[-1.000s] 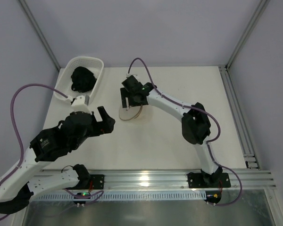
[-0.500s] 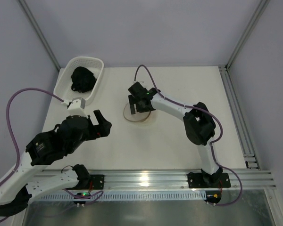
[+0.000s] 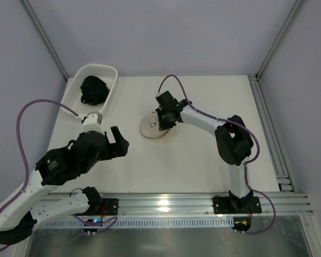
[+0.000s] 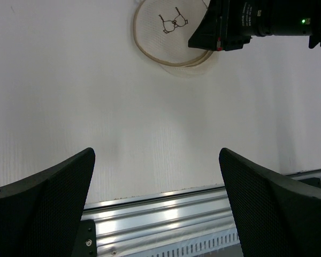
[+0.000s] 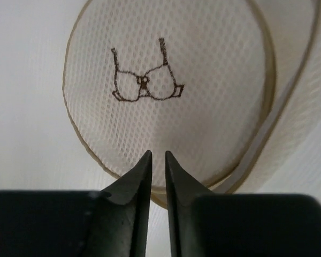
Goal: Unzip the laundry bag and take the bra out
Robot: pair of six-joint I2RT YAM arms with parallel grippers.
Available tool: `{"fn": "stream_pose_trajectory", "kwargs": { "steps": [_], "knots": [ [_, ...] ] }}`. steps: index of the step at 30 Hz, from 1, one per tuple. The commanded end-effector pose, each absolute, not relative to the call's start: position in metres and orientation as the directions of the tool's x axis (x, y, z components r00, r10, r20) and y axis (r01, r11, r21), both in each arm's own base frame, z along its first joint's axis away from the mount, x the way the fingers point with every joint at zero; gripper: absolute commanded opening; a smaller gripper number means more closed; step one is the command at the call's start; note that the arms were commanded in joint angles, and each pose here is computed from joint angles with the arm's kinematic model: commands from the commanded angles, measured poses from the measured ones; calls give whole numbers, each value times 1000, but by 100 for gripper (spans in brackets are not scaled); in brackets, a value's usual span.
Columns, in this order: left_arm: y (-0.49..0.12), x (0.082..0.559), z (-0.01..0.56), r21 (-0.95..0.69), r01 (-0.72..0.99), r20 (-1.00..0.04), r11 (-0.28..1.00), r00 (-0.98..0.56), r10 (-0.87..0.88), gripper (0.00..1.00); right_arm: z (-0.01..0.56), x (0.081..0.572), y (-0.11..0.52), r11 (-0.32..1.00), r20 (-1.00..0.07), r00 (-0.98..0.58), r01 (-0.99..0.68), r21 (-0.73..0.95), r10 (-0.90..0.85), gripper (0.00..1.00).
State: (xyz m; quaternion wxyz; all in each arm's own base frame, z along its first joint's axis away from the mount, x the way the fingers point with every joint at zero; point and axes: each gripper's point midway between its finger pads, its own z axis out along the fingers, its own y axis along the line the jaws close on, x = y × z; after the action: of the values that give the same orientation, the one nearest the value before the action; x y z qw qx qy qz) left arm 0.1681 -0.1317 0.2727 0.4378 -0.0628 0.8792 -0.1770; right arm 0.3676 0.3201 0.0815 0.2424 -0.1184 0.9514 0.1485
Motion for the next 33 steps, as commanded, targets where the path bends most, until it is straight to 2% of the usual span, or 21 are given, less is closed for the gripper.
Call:
{"fn": "stream_pose_trajectory", "kwargs": {
  "steps": [1,7,9,14,23,28,32,33],
  "knots": [
    [-133,173,274,-387,27,-751,922,-590,-298,99,76,347,345,862,-474,-862,-372,346,-182,16],
    [-133,173,275,-387,30,-752,922,-589,-296,99,37,351,309,942,-380,-910,-261,209,-167,8],
    [-132,172,277,-389,30,-752,921,-587,-299,100,32,364,284,976,-387,-917,-165,143,-98,4],
    [-132,171,277,-395,31,-750,918,-589,-302,99,25,386,226,995,-374,-925,33,96,67,4],
    [-134,169,275,-399,38,-740,916,-603,-298,99,15,437,108,945,-351,-877,315,93,327,4],
    [-138,167,273,-402,43,-731,914,-617,-292,100,39,469,46,870,-366,-791,466,159,490,4],
    [-145,166,268,-408,62,-720,911,-636,-279,99,50,488,-3,822,-375,-736,545,167,564,4],
    [-148,166,267,-412,68,-715,908,-643,-276,99,61,501,-13,822,-407,-721,543,170,560,4]
  ]
}}
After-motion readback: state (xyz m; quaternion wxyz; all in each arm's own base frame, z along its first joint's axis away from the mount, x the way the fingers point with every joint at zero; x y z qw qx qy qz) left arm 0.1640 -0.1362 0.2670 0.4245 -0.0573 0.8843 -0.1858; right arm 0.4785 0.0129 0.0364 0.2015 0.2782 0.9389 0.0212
